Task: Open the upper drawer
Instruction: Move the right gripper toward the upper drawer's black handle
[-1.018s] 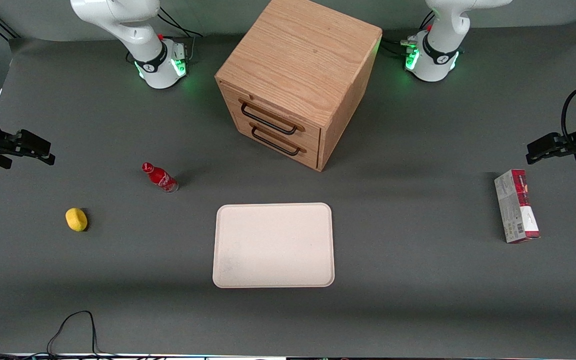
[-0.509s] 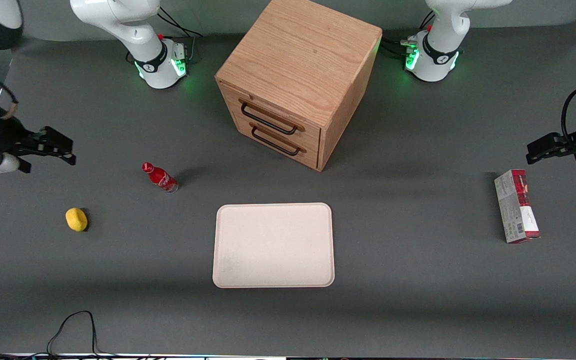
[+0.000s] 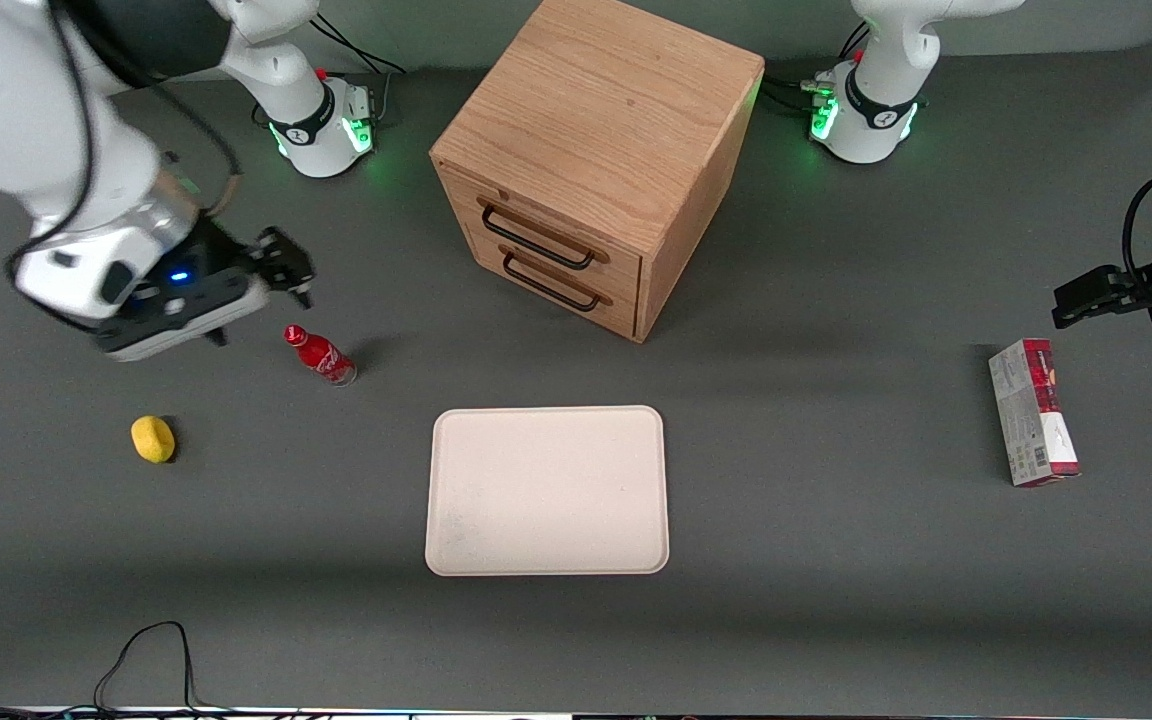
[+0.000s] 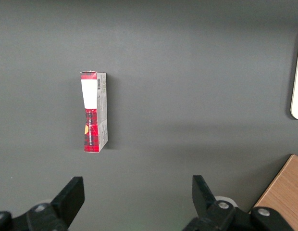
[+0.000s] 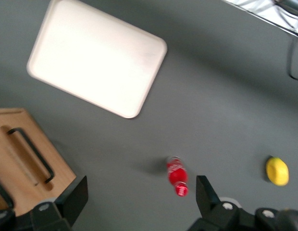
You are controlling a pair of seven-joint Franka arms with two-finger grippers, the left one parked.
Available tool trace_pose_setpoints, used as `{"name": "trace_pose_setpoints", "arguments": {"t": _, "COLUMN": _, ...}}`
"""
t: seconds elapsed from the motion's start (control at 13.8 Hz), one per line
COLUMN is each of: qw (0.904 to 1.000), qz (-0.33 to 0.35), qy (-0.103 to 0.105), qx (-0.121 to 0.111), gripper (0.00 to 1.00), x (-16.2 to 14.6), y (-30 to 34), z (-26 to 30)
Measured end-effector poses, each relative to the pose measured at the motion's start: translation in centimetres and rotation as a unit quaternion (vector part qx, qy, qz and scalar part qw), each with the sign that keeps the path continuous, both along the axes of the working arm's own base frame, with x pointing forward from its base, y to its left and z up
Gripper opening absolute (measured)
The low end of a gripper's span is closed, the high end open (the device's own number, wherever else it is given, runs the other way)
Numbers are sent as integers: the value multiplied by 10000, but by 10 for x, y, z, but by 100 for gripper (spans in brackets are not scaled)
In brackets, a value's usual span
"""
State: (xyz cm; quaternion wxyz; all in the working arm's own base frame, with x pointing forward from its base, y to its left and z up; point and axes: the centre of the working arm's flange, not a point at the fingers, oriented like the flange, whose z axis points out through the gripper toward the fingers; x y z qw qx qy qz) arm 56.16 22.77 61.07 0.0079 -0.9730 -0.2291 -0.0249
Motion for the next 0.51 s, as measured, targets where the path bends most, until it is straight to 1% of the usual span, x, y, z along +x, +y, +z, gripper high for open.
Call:
{"name": "trace_pose_setpoints", "arguments": {"t": 0.22, "qw": 9979, "qz": 648, "qy": 53, "qx": -25, "gripper": 100, "x": -26, "y": 64, "z": -8}}
{"name": "trace_pose_setpoints", "arguments": {"t": 0.51, "qw": 9899, "qz": 1400, "qy": 189, "qx": -105, "gripper": 100, "x": -62, "y": 137, "z": -27}}
